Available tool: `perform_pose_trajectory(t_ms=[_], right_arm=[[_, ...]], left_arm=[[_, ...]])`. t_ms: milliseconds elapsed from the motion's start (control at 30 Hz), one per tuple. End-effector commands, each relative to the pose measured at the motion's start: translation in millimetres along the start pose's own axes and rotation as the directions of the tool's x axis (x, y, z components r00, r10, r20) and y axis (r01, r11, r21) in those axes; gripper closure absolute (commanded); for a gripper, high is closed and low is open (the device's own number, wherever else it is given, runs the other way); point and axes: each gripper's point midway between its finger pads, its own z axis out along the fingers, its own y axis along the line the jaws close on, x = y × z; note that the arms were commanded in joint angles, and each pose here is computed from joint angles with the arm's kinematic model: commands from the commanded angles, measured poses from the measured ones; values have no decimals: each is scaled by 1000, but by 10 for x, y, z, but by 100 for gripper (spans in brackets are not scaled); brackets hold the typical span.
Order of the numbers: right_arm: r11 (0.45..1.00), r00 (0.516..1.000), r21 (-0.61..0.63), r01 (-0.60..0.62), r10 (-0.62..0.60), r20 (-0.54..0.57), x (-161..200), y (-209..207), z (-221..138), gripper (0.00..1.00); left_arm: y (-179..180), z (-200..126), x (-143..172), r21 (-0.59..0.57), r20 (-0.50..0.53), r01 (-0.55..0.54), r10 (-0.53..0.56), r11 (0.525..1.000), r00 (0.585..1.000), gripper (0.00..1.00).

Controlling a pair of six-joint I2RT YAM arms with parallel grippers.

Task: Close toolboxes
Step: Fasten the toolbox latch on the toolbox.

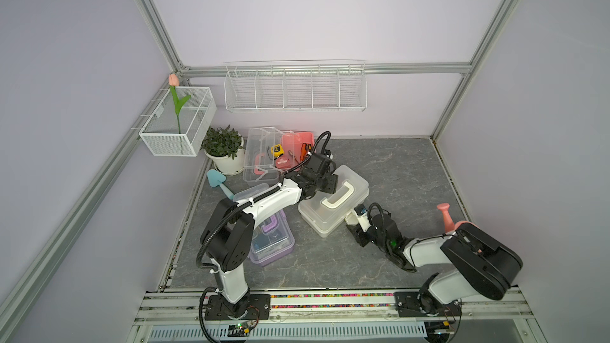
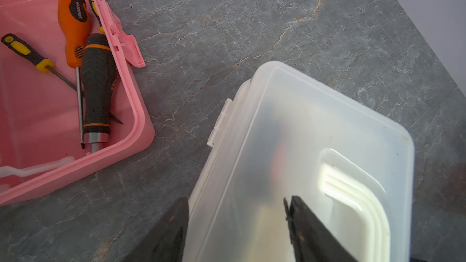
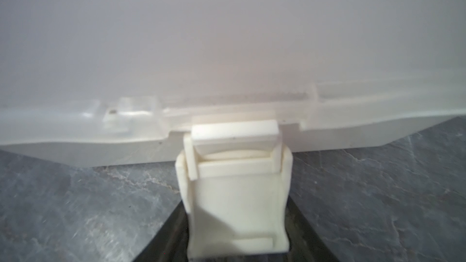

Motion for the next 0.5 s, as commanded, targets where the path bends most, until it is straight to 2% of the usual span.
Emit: perform_pose_trajectory(t_ms=[0, 467], right_arm=[[1000, 998, 7, 11, -11, 57, -168, 8, -119, 53], [1000, 992, 12, 4, -6, 125, -387, 4, -319, 53]], left_arm=[[41, 102, 446, -4, -139, -13, 12, 1000, 990, 36], [64, 181, 547, -9, -162, -9, 7, 1000, 987, 36]])
